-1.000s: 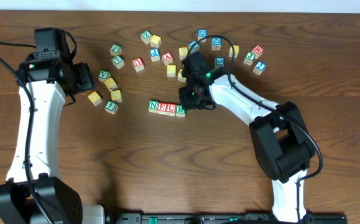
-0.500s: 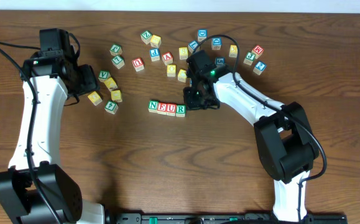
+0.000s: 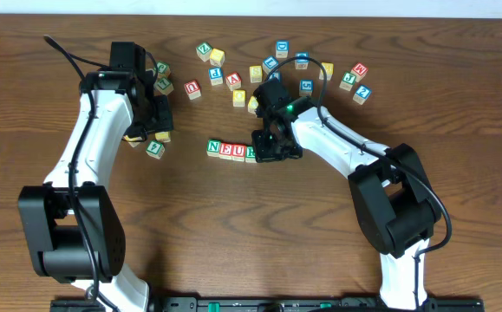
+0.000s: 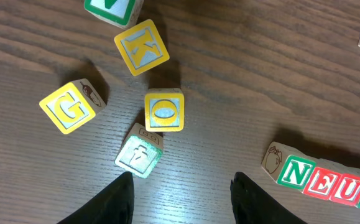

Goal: Spell out NEURIPS

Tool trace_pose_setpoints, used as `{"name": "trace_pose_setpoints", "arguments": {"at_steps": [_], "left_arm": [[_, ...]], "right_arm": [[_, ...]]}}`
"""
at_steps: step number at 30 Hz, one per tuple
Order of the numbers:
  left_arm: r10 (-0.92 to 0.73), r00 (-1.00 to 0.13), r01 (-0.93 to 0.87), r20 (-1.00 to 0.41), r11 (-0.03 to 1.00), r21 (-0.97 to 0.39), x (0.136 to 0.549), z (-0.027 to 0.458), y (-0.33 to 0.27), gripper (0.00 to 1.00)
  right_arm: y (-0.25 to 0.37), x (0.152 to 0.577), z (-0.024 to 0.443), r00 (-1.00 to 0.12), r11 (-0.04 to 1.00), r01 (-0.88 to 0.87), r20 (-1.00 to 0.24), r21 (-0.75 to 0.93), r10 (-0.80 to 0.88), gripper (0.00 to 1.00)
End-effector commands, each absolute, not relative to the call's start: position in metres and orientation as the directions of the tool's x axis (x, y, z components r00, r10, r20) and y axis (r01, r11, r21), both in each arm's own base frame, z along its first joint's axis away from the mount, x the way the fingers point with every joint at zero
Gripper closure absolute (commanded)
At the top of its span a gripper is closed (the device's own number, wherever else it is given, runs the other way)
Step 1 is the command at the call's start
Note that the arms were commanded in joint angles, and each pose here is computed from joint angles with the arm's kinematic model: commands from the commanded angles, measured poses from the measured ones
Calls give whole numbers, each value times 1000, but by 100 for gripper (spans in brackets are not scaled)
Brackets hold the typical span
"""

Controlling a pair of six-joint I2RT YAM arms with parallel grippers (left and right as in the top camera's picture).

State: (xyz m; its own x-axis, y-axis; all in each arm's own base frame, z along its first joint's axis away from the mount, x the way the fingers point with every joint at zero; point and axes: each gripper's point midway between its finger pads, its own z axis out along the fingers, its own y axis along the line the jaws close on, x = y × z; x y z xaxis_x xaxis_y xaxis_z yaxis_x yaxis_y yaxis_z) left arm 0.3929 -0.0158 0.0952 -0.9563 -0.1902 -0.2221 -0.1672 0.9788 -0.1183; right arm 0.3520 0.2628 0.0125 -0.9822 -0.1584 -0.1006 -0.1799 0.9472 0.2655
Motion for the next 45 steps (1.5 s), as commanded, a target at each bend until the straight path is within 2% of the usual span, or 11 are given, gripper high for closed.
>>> {"name": "trace_pose_setpoints", "arguments": {"at_steps": [1,13,23,32,36,41,45], "left_arm": [[-181,-961,-160,-209,980,-116,391,89,-16,50],[-182,-962,-160,-206,980,-116,390,88,-16,50],[-178,-964,-157,-200,981,-115,388,85,-18,50],[-85,-984,-68,-157,992,-108,385,53,-55,51],[-55,-991,-42,-125,994,-102,384,34,-66,62],[-40,-995,-28,-89,990,-136,383,15,-78,90],[-38,-996,-24,-80,986,-165,386,5,-84,92]], "right_arm": [[267,350,23,-986,946,-154,-106,285,-129,99],[275,340,24,-989,940,-147,-74,308,-131,99],[271,346,22,-986,952,-152,-106,266,-127,99],[260,361,23,-983,952,-156,-140,262,-122,94],[256,363,23,-983,955,-148,-141,259,-114,93],[250,366,22,-982,964,-141,-153,225,-109,91],[247,368,22,-981,968,-139,-160,210,-106,89]]}}
